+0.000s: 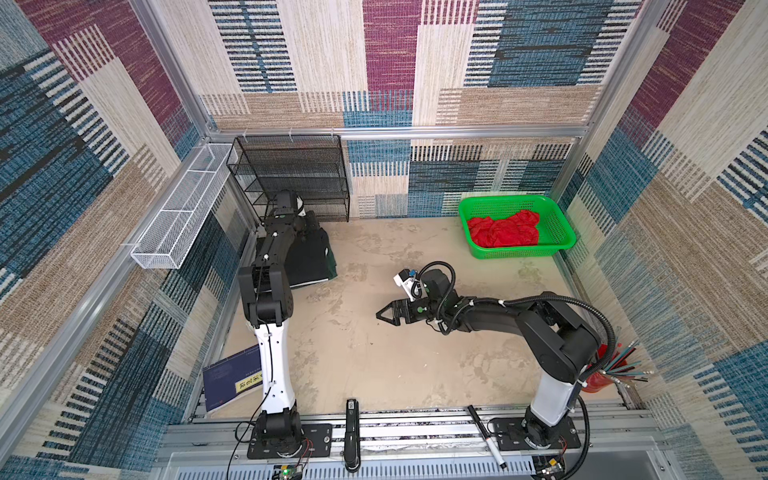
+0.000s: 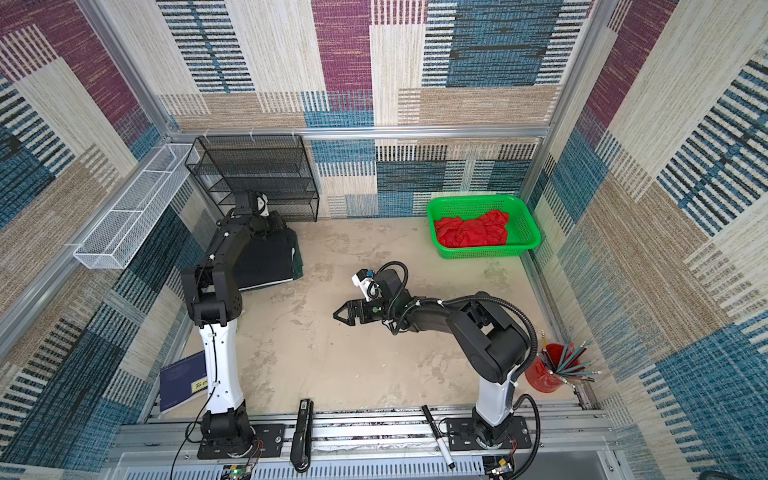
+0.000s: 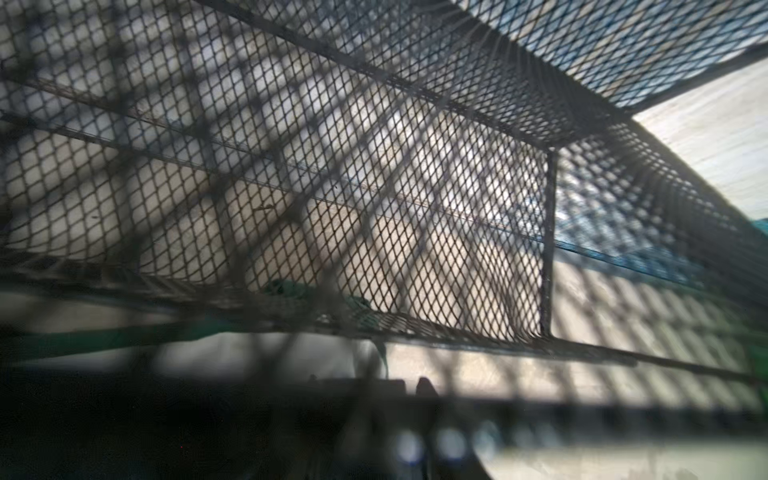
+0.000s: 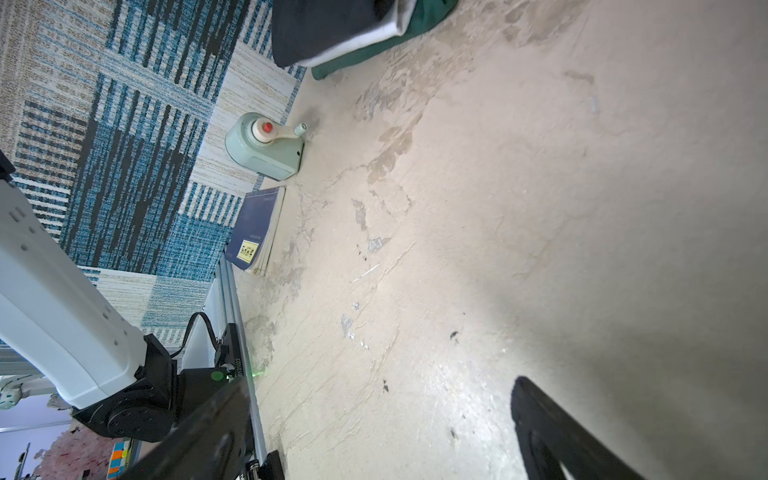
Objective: Fold and stack the t-shirts
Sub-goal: 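Lower the black shirt onto the stack and open the left gripper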
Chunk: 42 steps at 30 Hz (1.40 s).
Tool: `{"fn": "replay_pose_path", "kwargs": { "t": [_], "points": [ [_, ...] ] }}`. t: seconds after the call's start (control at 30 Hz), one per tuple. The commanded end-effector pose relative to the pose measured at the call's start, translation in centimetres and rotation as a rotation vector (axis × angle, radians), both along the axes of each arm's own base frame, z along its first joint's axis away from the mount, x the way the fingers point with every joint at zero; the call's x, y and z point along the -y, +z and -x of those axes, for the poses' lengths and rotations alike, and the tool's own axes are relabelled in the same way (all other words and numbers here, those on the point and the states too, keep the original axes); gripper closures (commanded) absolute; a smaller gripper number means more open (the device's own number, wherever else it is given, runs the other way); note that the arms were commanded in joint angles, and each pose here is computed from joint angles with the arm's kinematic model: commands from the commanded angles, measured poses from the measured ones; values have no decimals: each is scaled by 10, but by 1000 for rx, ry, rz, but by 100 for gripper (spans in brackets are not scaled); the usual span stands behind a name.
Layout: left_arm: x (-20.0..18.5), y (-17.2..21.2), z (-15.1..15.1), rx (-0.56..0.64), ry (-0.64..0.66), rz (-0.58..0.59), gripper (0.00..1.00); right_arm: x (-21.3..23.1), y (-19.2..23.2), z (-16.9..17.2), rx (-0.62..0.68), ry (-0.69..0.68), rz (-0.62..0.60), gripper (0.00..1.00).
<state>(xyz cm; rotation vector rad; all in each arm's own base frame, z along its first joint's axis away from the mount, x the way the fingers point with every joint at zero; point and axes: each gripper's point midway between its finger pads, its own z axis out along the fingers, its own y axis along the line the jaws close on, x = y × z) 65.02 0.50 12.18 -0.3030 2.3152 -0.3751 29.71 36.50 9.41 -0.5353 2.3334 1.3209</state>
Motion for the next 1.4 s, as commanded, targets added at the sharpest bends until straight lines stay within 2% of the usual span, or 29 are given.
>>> {"fn": "replay_pose_path", "kwargs": {
  "t": [0.0, 0.2, 0.37, 0.57, 0.67, 0.73, 0.87, 1.0, 1.1, 1.2, 1.37],
  "points": [
    [-2, -35, 24, -149, 65, -2, 62, -3, 5, -1, 13, 8, -21, 1],
    [0, -56, 48, -226, 87, -19, 62, -1, 9, 2, 19, 8, -27, 1],
    [4, -47, 45, -149, 56, -42, 62, 1, 5, 4, 15, 5, -21, 1],
    [8, -59, 63, -262, 84, -46, 62, 3, 7, 6, 15, -2, -37, 1],
    [19, -61, 65, -250, 45, -23, 62, 3, 10, 7, 19, -3, -49, 1],
    [19, -48, 58, -197, 21, -54, 62, 5, 11, 9, 18, -1, -47, 1],
    [16, 2, 51, -64, -15, -112, 60, 12, 17, 12, 38, -20, -36, 1],
    [13, 52, 73, 77, 13, -121, 57, 20, 25, 17, 61, -43, -44, 1],
    [4, 47, 110, -7, 81, -95, 57, 24, 32, 22, 71, -49, -59, 1],
    [16, 21, 144, -132, 59, -25, 58, 29, 38, 26, 87, -60, -70, 1],
    [23, -17, 168, -270, 70, 28, 59, 32, 40, 31, 90, -50, -61, 1]
  ]
}}
